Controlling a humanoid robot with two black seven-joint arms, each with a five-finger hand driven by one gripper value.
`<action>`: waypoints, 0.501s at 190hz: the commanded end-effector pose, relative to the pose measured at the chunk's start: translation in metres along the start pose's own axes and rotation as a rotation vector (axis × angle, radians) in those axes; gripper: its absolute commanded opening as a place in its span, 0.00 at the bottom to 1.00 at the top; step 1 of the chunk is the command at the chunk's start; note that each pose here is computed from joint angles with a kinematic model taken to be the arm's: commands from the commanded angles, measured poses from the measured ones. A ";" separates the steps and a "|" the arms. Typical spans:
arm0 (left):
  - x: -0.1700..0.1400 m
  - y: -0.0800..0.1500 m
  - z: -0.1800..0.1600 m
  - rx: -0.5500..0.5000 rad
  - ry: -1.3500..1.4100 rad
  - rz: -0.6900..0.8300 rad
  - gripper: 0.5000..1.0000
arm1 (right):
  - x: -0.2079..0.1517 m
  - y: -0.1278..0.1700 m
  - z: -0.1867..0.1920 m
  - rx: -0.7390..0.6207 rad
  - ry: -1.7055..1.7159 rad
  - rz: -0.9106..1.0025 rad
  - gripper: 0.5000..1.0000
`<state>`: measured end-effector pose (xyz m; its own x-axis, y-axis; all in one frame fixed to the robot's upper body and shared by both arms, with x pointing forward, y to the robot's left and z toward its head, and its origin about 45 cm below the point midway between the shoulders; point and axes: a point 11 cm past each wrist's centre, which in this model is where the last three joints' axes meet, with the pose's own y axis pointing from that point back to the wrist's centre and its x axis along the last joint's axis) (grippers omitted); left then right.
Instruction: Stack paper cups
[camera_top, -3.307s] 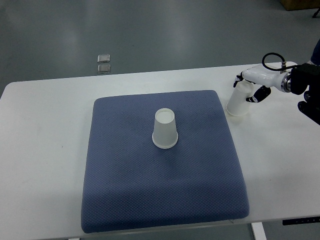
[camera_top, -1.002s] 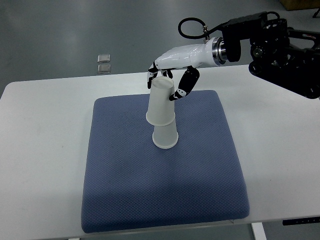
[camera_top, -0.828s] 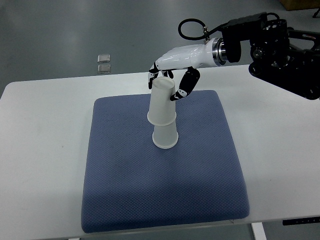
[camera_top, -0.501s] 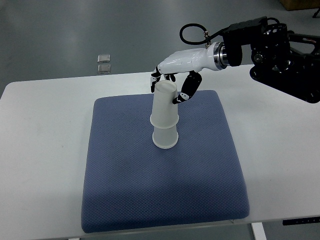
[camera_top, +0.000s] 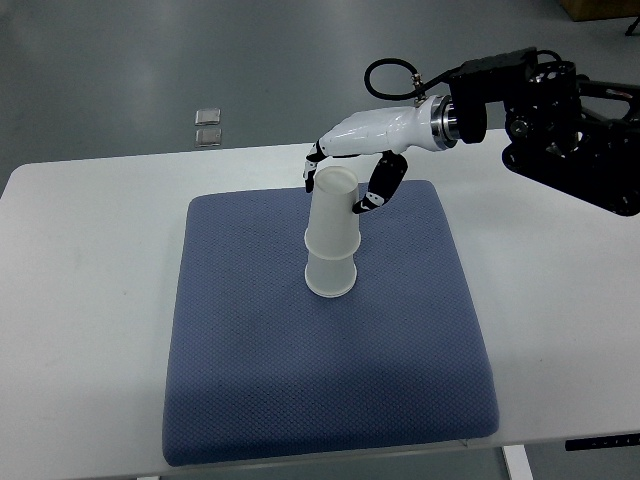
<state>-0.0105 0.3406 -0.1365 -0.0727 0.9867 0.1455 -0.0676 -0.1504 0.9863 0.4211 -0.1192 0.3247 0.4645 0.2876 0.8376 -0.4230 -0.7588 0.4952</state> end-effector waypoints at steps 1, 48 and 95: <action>0.000 0.000 0.000 0.001 0.001 0.000 1.00 | -0.001 0.002 -0.001 0.004 -0.002 -0.011 0.72; 0.000 0.000 0.000 0.001 0.000 0.000 1.00 | -0.003 0.003 -0.003 0.011 -0.007 -0.017 0.72; 0.000 0.000 0.000 0.001 0.000 0.000 1.00 | -0.001 0.005 -0.002 0.012 -0.018 -0.001 0.72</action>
<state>-0.0106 0.3406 -0.1365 -0.0725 0.9867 0.1454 -0.0673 -0.1503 0.9863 0.4150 -0.1211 0.3237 0.4814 0.2919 0.8265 -0.4039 -0.7629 0.5047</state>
